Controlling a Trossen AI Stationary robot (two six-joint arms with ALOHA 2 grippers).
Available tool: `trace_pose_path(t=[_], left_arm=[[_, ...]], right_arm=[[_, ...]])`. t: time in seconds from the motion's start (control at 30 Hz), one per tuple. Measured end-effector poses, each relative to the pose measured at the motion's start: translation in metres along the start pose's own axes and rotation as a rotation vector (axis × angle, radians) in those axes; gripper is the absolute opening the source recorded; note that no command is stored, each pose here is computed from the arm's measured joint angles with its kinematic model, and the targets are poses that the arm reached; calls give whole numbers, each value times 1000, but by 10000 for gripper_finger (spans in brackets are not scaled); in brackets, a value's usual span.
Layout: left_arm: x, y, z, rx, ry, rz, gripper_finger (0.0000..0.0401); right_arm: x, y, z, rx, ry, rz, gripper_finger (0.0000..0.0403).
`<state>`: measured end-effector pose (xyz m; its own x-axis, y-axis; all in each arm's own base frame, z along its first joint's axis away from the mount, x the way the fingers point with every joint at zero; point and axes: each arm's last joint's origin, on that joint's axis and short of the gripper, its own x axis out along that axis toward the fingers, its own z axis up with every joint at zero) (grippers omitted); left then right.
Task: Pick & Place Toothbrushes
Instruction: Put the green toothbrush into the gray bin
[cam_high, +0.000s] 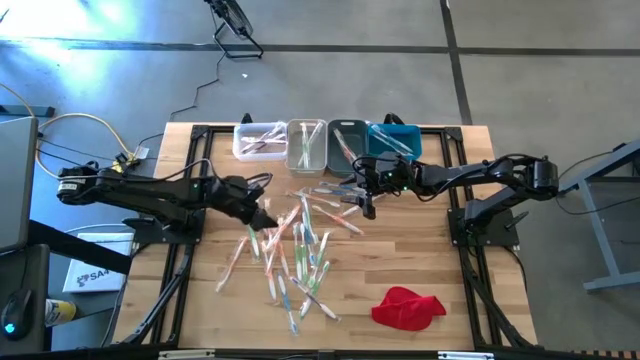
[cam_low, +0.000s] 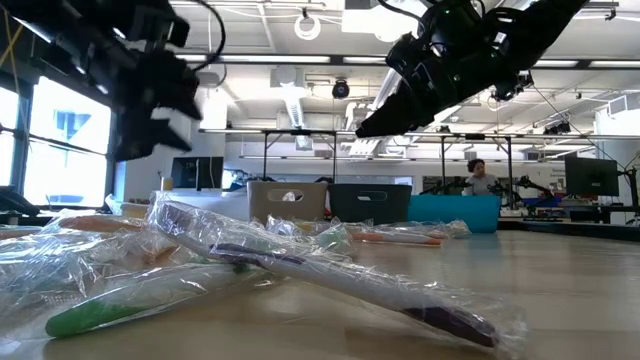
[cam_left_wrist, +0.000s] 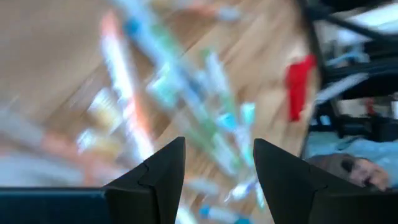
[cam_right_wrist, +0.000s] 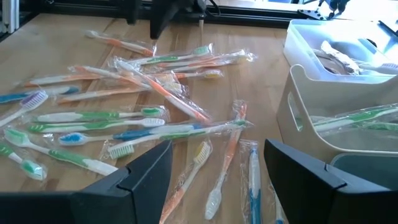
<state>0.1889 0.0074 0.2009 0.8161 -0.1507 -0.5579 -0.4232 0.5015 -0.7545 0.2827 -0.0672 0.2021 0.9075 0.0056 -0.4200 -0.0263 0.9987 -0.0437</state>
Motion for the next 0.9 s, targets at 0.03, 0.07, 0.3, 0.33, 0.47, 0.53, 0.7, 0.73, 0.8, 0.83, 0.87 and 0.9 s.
trace_pose_path(t=[0.03,0.07,0.3,0.33,0.47,0.53,0.7,0.73,0.8,0.83,0.87,0.9], left_arm=[[0,3,-2,-30,22,30,187],[0,6,-4,-62,41,58,187],[-3,19,-14,-195,142,192,187],[-3,20,-15,-199,150,208,187],[-5,25,-17,-203,146,283,187],[-6,28,-18,-203,135,316,187],[-12,28,-17,-203,121,419,187],[-14,26,-16,-201,114,447,187],[-20,24,-15,-196,103,513,187],[-22,22,-13,-192,94,541,187],[-25,20,-12,-188,83,561,187],[-26,20,-11,-185,74,579,187]], right_arm=[[0,0,0,0,0,0,246],[0,0,0,0,0,0,246],[0,0,0,-1,0,0,246],[0,0,0,-1,0,0,246],[0,0,0,-9,0,0,246],[0,0,0,-19,0,0,246],[0,0,1,-29,-6,-1,246],[0,0,1,-30,-12,-2,246],[0,0,2,-32,-19,-3,246],[0,0,2,-33,-22,-4,246],[0,0,2,-33,-23,-4,246],[0,0,2,-33,-23,-4,246]])
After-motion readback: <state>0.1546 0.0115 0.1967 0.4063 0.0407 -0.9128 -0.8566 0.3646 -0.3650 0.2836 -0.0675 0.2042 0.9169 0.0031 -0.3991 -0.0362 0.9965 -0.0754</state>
